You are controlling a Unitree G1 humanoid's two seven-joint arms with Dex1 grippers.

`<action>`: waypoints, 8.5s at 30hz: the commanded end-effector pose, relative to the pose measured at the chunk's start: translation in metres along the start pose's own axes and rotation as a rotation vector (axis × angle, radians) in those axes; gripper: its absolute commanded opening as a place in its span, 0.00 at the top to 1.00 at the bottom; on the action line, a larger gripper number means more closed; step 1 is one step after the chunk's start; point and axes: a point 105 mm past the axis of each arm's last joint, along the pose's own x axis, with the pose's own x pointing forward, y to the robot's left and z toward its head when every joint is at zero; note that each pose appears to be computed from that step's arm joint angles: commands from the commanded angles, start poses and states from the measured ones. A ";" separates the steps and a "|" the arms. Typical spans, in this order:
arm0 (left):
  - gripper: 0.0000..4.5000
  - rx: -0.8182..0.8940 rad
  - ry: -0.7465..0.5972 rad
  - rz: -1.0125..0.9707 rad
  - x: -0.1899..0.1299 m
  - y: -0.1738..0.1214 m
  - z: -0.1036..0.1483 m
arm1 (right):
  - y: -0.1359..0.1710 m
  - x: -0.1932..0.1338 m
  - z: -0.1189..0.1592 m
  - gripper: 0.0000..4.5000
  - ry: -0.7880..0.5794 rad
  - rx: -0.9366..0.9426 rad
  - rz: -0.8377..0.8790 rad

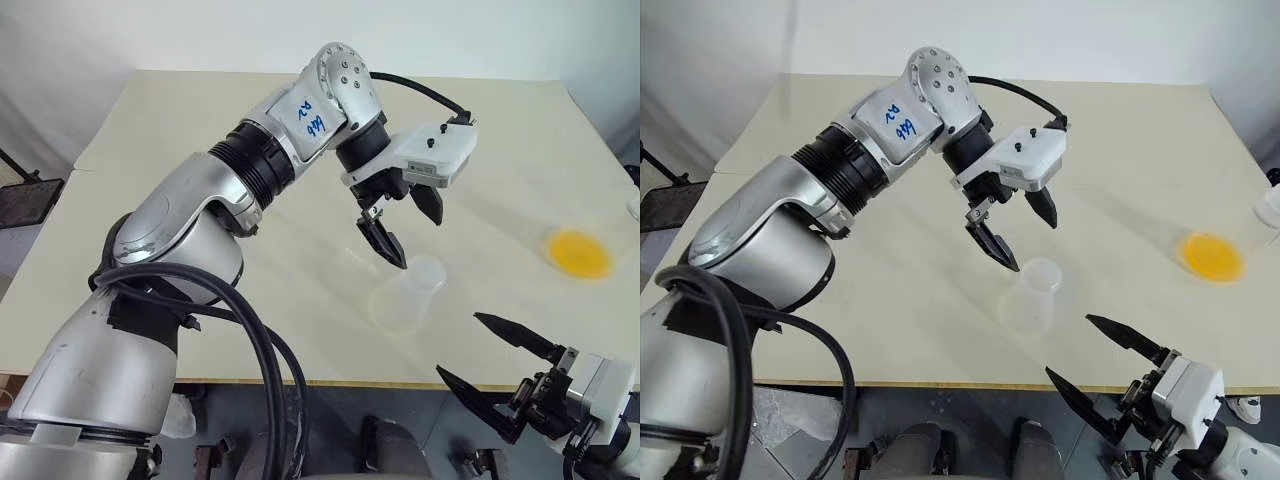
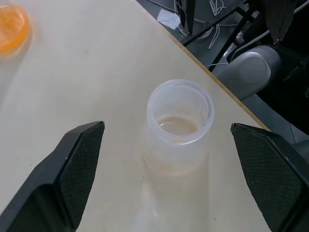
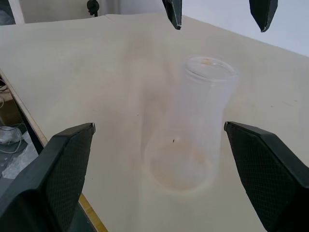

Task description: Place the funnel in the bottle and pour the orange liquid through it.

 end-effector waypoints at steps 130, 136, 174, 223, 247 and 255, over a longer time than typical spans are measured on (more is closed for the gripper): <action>0.99 0.052 -0.390 0.456 -0.080 -0.017 -0.066 | -0.010 -0.023 0.009 0.00 0.056 -0.046 -0.100; 0.99 0.247 -0.292 0.382 -0.069 -0.017 -0.045 | -0.012 -0.016 0.010 0.00 0.044 -0.047 -0.086; 0.99 0.680 -0.037 0.120 -0.030 -0.027 -0.018 | -0.006 0.000 0.011 0.00 0.007 -0.041 -0.109; 0.85 1.084 0.135 -0.031 0.000 -0.032 -0.007 | -0.013 0.002 0.006 0.00 0.004 -0.048 -0.108; 0.01 0.655 -0.284 0.210 -0.055 -0.031 0.019 | -0.013 -0.016 0.008 0.00 0.036 -0.062 -0.150; 0.01 0.149 -0.610 0.380 -0.083 -0.047 -0.031 | -0.030 -0.040 0.013 0.00 0.093 -0.092 -0.223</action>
